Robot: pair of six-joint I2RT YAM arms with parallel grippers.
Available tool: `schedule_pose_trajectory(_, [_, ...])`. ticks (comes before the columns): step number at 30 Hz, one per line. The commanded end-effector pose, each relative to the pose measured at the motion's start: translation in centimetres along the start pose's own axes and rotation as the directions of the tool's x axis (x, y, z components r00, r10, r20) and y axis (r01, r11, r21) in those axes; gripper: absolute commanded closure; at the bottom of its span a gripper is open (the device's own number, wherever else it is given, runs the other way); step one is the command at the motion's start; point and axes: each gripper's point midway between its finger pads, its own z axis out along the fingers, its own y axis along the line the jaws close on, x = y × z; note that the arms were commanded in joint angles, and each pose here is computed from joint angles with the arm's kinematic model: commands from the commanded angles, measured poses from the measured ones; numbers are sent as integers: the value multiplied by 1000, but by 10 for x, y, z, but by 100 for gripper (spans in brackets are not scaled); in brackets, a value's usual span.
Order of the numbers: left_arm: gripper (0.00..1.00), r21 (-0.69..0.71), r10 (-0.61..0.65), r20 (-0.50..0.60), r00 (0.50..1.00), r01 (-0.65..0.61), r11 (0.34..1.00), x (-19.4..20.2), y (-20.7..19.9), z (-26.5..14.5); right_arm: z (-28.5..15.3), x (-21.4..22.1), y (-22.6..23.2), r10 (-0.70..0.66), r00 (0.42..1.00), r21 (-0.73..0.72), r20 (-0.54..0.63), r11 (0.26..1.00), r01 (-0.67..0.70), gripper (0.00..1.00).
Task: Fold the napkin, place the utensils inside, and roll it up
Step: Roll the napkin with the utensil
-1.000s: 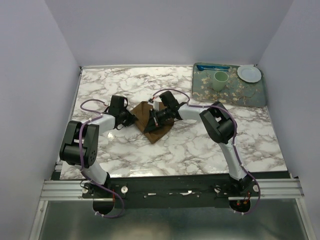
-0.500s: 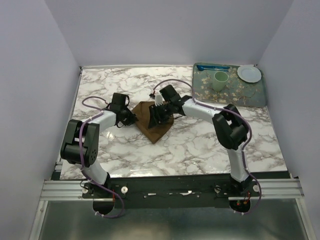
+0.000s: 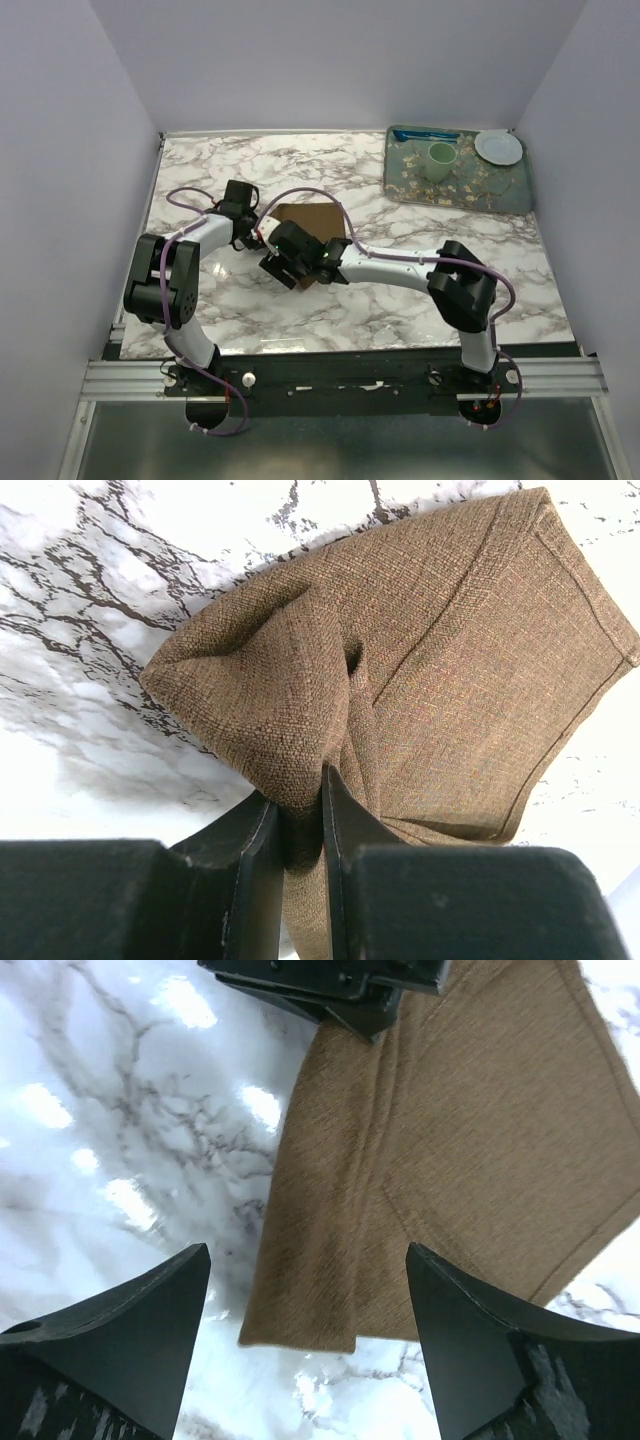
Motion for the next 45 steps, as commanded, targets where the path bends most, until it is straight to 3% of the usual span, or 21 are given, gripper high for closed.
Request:
schedule_pose_trajectory(1, [100, -87, -2, -92, 996, -6, 996, 20, 24, 5, 17, 2, -21, -112, 994, 223, -8, 969, 110, 14])
schedule_pose_trajectory(12, [100, -73, -22, -120, 992, 13, 997, 25, 22, 6, 49, 2, 0, -125, 992, 248, -24, 960, 127, 21])
schedule_pose_trajectory(15, [100, -70, -21, -129, 991, 12, 997, 27, 22, 6, 57, 10, -3, -129, 991, 270, -48, 953, 137, 27])
schedule_pose_trajectory(18, [100, -67, -15, -130, 991, 6, 998, 27, 22, 6, 59, 16, -4, -119, 991, 286, -59, 949, 131, 46])
schedule_pose_trajectory(19, [100, -63, -13, -130, 991, 5, 998, 27, 21, 6, 59, 20, -3, -117, 991, 283, -67, 950, 131, 59])
schedule_pose_trajectory(24, [100, -52, -2, -127, 992, -5, 999, 27, 22, 5, 65, 30, 1, -87, 993, 268, -77, 958, 105, 71])
schedule_pose_trajectory(26, [100, -35, 8, -117, 993, -12, 999, 25, 19, 4, 66, 34, 5, -62, 995, 245, -77, 966, 80, 85])
schedule_pose_trajectory(30, [98, 33, 35, -88, 996, -32, 999, 19, 14, 0, 64, 38, 15, 25, 997, 147, -67, 989, -15, 97])
schedule_pose_trajectory(34, [77, 102, 53, -35, 998, -49, 994, 4, 6, -6, 58, 31, 13, 127, 991, 34, -45, 992, -125, 99])
schedule_pose_trajectory(35, [68, 118, 50, -36, 998, -45, 992, 1, 5, -8, 57, 30, 14, 154, 987, 9, -44, 988, -154, 99])
schedule_pose_trajectory(39, [51, 168, 67, 5, 998, -67, 983, -12, -6, -18, 54, 25, 14, 261, 963, -137, -59, 954, -267, 99])
schedule_pose_trajectory(43, [41, 224, 84, 37, 996, -90, 970, -20, -17, -33, 53, 27, 14, 366, 921, -321, -133, 863, -389, 100])
schedule_pose_trajectory(45, [25, 240, 88, 63, 994, -101, 965, -23, -21, -42, 53, 31, 15, 411, 894, -370, -178, 814, -448, 99])
